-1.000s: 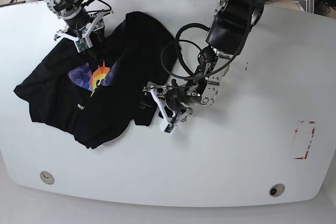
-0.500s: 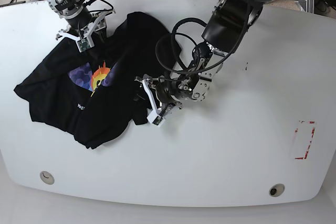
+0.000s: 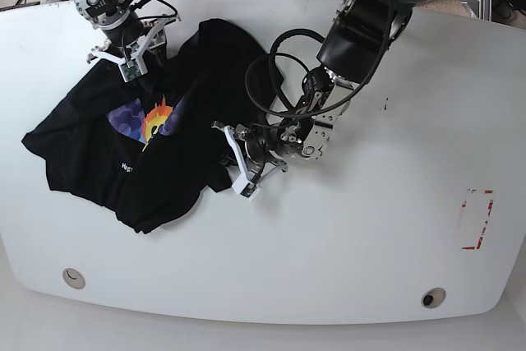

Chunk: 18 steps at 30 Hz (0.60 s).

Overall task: Layout the t-shirt on the table in an organized manner, then fold the t-shirt properly
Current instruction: 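Drag the grasped hem with the left gripper toward the right gripper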

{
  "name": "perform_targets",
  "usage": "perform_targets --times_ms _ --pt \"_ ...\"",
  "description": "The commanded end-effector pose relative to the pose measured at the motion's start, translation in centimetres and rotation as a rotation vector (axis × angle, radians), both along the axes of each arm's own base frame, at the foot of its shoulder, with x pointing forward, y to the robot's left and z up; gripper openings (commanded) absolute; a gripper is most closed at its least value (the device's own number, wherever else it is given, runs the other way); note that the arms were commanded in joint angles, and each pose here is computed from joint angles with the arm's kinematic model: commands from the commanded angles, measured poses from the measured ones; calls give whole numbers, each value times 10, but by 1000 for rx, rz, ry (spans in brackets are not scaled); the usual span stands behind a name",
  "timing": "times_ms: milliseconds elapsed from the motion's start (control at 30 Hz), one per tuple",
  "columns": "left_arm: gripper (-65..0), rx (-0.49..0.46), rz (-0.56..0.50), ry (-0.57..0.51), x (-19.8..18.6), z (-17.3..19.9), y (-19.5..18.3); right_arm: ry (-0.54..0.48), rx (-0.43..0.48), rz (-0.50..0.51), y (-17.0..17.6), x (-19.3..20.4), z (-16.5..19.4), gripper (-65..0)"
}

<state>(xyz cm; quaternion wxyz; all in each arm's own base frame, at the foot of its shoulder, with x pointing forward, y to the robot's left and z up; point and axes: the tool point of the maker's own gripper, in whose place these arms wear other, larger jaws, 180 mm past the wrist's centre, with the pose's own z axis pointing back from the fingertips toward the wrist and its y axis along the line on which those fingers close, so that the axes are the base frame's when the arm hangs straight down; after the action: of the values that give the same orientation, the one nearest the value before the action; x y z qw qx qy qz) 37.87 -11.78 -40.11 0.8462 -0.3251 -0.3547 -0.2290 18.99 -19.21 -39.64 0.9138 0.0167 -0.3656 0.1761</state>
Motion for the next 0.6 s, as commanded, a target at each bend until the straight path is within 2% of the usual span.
perform_targets --times_ms 0,100,233,333,433,567 --pt "-650 -41 62 -45 26 21 16 -64 0 6 0 11 17 -366" --pt "-650 -38 149 -29 38 14 51 -94 15 -7 5 20 23 -361" --pt "-650 -22 224 11 32 -6 88 -116 28 -40 5 25 26 -361" --pt "-650 4 273 -29 36 -2 125 -126 39 -58 4 27 28 -363" --pt "-650 41 291 -49 23 -5 152 -130 45 -63 6 30 28 -365" --pt "-650 73 298 -98 10 2 177 -128 62 -70 11 30 27 -365"
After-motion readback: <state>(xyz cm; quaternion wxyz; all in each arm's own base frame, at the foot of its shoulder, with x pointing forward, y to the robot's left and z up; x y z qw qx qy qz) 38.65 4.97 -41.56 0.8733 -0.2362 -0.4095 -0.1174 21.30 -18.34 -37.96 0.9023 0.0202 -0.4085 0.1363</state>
